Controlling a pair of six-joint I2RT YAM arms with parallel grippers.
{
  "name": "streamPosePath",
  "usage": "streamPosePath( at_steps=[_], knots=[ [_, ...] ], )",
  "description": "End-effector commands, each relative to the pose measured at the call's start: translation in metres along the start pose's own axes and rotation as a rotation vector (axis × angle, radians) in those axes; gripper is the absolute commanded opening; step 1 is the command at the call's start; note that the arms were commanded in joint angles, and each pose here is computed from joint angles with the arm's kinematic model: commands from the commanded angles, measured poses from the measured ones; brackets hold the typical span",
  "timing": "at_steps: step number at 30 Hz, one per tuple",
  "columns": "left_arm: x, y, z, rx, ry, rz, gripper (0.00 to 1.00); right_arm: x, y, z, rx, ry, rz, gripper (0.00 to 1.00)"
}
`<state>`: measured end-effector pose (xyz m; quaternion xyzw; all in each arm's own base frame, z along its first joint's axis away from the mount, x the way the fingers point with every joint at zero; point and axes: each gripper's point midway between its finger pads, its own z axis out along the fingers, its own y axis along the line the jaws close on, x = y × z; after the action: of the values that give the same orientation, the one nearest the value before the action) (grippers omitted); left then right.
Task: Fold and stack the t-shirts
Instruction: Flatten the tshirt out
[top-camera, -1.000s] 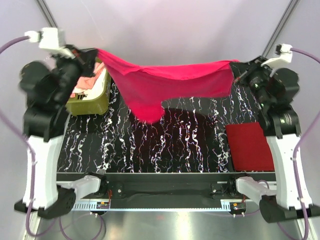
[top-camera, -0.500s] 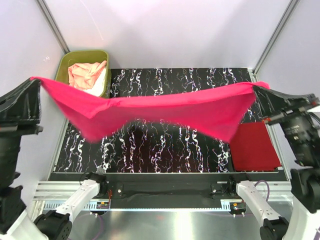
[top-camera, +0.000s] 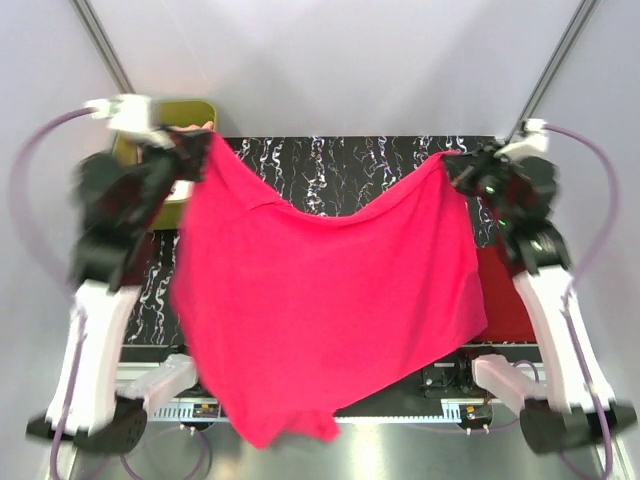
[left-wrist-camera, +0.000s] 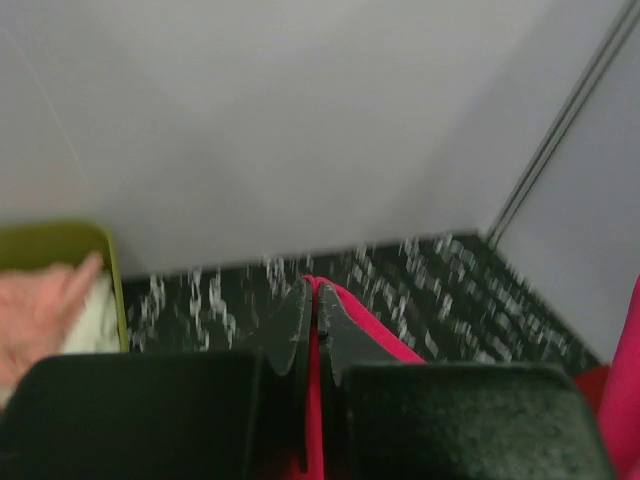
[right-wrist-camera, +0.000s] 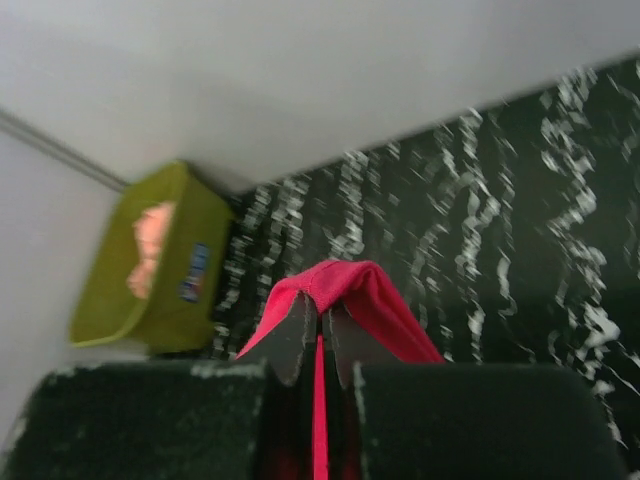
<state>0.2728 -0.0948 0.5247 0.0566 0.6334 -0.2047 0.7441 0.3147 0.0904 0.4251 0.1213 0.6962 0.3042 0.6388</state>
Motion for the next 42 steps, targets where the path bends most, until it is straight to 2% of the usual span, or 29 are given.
streamPosePath(
  at_steps=[1,2,4,5,7,8,9,10,12,13,14,16,23,27,32,37,42],
  knots=[
    [0.103,0.033,0.054,-0.045,0.204,0.031,0.00,0.023,-0.058,0.060,0.148,-0.022,-0.057,0.00],
    [0.140,0.046,0.071,-0.057,0.282,0.053,0.00,0.026,-0.068,0.072,0.164,-0.033,-0.083,0.00],
    [0.204,0.073,0.092,-0.103,0.403,0.054,0.00,0.065,-0.105,0.103,0.227,0.067,-0.139,0.00],
    [0.224,0.081,0.099,-0.102,0.439,0.066,0.00,0.067,-0.112,0.116,0.227,0.054,-0.152,0.00],
    [0.257,0.103,0.111,-0.151,0.482,0.063,0.00,0.103,-0.148,0.144,0.266,0.132,-0.175,0.00],
    [0.289,0.116,0.119,-0.166,0.549,0.042,0.00,0.109,-0.155,0.156,0.265,0.138,-0.180,0.00],
    [0.295,0.122,0.128,-0.175,0.551,0.040,0.00,0.127,-0.174,0.175,0.290,0.182,-0.194,0.00],
    [0.322,0.133,0.134,-0.191,0.600,0.028,0.00,0.135,-0.180,0.185,0.282,0.204,-0.187,0.00],
    [0.332,0.134,0.151,-0.169,0.597,-0.003,0.00,0.147,-0.199,0.209,0.303,0.230,-0.177,0.00],
    [0.355,0.139,0.155,-0.166,0.637,-0.025,0.00,0.147,-0.204,0.216,0.312,0.230,-0.177,0.00],
    [0.362,0.138,0.161,-0.159,0.645,-0.045,0.00,0.138,-0.204,0.226,0.316,0.210,-0.183,0.00],
    [0.375,0.134,0.172,-0.120,0.667,-0.082,0.00,0.150,-0.222,0.239,0.336,0.241,-0.184,0.00],
    [0.376,0.140,0.185,-0.170,0.647,-0.124,0.00,0.144,-0.245,0.281,0.342,0.209,-0.193,0.00],
    [0.356,0.150,0.189,-0.236,0.615,-0.107,0.00,0.149,-0.263,0.299,0.349,0.234,-0.188,0.02],
    [0.341,0.157,0.199,-0.270,0.615,-0.086,0.00,0.138,-0.266,0.317,0.348,0.205,-0.194,0.03],
    [0.345,0.164,0.200,-0.290,0.656,-0.066,0.00,0.130,-0.274,0.320,0.369,0.189,-0.184,0.01],
    [0.339,0.167,0.206,-0.307,0.639,-0.057,0.00,0.123,-0.280,0.316,0.388,0.183,-0.162,0.00]
  ],
)
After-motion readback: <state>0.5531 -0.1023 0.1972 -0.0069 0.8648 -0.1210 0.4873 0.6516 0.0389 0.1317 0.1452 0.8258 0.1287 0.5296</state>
